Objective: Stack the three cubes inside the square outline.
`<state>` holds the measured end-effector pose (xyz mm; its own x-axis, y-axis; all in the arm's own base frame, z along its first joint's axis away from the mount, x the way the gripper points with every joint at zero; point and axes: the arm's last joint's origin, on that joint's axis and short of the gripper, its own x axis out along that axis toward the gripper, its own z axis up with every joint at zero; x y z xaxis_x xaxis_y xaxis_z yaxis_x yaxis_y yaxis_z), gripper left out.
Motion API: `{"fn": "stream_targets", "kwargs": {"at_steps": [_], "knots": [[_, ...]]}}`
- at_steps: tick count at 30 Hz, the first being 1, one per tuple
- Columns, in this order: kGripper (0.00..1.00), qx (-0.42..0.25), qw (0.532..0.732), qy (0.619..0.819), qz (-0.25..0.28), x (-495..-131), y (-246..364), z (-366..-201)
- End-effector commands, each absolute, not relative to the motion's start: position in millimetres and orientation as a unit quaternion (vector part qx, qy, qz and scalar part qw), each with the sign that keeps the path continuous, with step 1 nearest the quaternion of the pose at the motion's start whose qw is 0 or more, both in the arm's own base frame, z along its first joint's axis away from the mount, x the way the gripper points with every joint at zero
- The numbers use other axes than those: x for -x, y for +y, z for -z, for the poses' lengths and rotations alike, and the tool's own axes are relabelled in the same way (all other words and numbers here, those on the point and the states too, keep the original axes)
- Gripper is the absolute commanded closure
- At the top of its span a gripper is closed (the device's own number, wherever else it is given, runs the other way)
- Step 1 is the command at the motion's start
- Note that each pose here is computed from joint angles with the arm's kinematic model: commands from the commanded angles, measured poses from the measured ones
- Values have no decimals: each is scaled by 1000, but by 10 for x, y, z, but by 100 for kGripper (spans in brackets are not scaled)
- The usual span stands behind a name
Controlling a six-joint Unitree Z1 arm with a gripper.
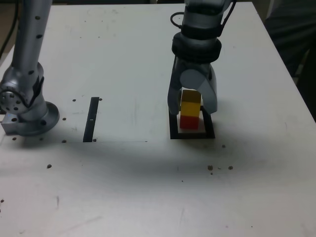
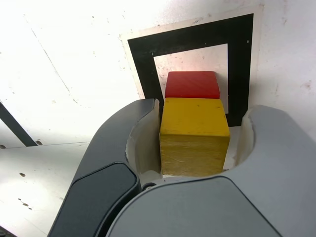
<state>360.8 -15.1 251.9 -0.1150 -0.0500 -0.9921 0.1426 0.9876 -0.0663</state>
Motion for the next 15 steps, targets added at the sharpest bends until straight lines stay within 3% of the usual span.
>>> {"fn": "stream_targets", "kwargs": {"at_steps": [1,15], "knots": [[1,-31,666,742,74,-3602,-154,-2516],[1,-48,675,736,26,-3332,177,-2713]]}}
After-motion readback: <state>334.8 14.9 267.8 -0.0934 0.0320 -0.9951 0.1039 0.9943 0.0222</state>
